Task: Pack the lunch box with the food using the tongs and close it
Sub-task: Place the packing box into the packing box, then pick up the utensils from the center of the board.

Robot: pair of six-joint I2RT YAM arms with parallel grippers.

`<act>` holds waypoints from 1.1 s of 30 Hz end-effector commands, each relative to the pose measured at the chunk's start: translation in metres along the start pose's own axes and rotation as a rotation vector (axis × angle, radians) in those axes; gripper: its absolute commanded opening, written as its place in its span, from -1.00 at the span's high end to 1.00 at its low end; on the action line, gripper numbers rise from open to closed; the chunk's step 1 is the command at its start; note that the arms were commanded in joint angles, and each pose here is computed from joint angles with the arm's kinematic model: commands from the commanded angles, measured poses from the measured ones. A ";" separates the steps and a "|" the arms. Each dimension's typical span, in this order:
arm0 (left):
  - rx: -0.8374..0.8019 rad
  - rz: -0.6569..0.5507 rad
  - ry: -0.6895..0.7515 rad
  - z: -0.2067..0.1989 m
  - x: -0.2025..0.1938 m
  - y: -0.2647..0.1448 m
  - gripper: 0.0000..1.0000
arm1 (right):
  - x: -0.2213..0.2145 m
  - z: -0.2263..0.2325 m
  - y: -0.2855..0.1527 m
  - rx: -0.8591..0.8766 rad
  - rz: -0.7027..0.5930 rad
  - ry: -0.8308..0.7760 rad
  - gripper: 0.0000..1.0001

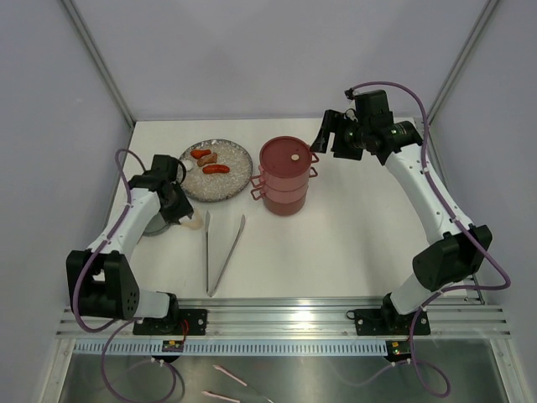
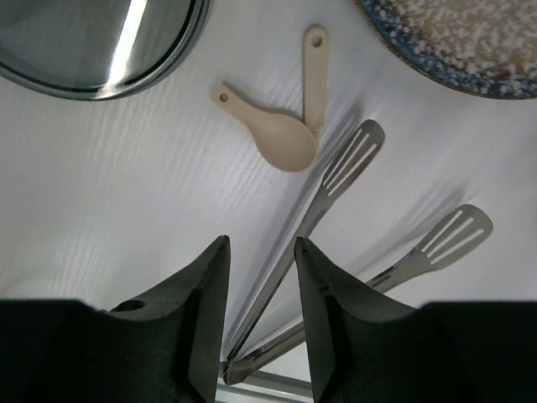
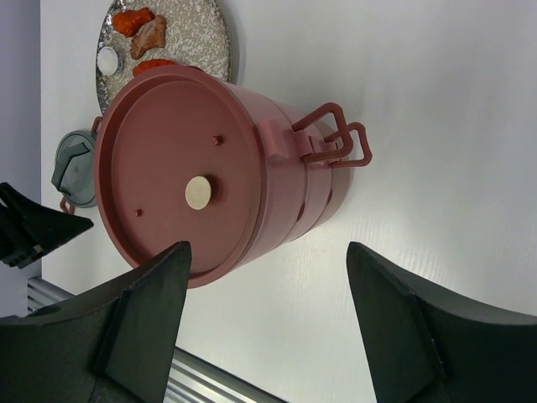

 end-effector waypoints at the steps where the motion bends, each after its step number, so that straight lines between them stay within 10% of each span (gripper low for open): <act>1: 0.052 -0.042 -0.135 -0.003 0.001 0.021 0.18 | 0.005 0.007 0.002 0.059 -0.011 -0.024 -0.63; 6: 0.045 -0.021 -0.205 -0.007 -0.005 0.047 -0.29 | 0.002 0.006 0.004 0.062 0.006 -0.019 -0.64; 21: 0.098 -0.044 -0.295 -0.017 0.006 0.075 -0.52 | 0.001 0.006 0.013 0.077 0.045 -0.008 -0.64; 33: 0.127 0.008 -0.308 -0.018 -0.010 0.095 -0.21 | -0.001 0.005 0.015 0.066 0.050 0.001 -0.64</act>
Point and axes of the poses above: each gripper's point midway between its finger pads, its own y axis out along the fingers, its own z axis along the line the jaws close on, x = y × z, the point moved 10 cm from there along -y, back along the fingers, and after that the axes turned 8 degrees about y, right-handed, at the moved point
